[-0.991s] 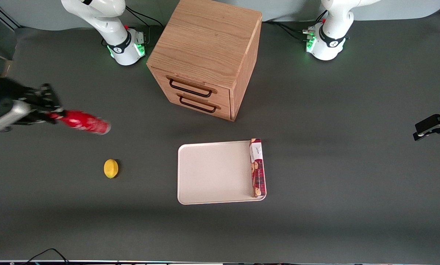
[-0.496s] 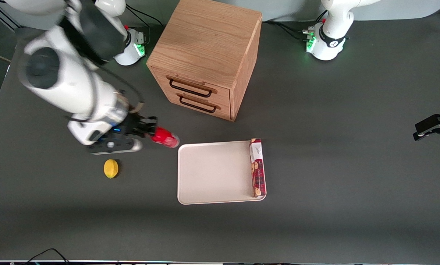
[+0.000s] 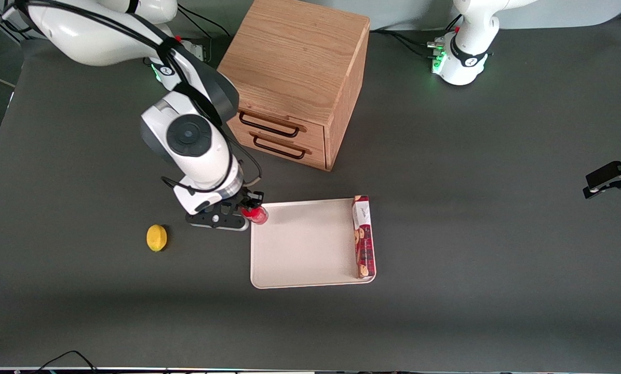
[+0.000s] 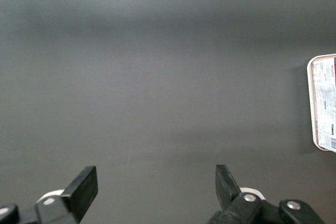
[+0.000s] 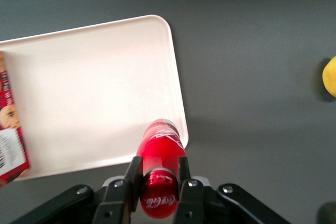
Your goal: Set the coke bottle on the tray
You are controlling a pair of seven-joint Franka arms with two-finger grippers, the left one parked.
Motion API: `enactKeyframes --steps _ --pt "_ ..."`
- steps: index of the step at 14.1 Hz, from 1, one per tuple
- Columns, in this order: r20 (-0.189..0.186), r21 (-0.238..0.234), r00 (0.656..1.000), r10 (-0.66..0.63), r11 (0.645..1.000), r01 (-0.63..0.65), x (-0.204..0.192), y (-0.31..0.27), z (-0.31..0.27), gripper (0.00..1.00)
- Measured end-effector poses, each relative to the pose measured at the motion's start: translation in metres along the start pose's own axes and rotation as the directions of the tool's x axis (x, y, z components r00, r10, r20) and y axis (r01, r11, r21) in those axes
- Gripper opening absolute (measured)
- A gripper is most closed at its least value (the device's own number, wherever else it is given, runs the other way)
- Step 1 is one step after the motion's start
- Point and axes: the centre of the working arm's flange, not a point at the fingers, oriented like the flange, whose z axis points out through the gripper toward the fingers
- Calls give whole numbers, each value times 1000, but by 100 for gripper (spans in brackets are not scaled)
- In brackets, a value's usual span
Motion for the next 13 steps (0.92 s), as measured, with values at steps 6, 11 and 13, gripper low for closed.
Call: enactKeyframes --steps 6,11,13 --pt "-28 -22 997 75 997 -76 -6 -17 64 31" --pt "-52 -5 993 102 995 -102 -4 -26 42 67" --pt "-67 -22 992 110 994 -111 0 -23 4 85"
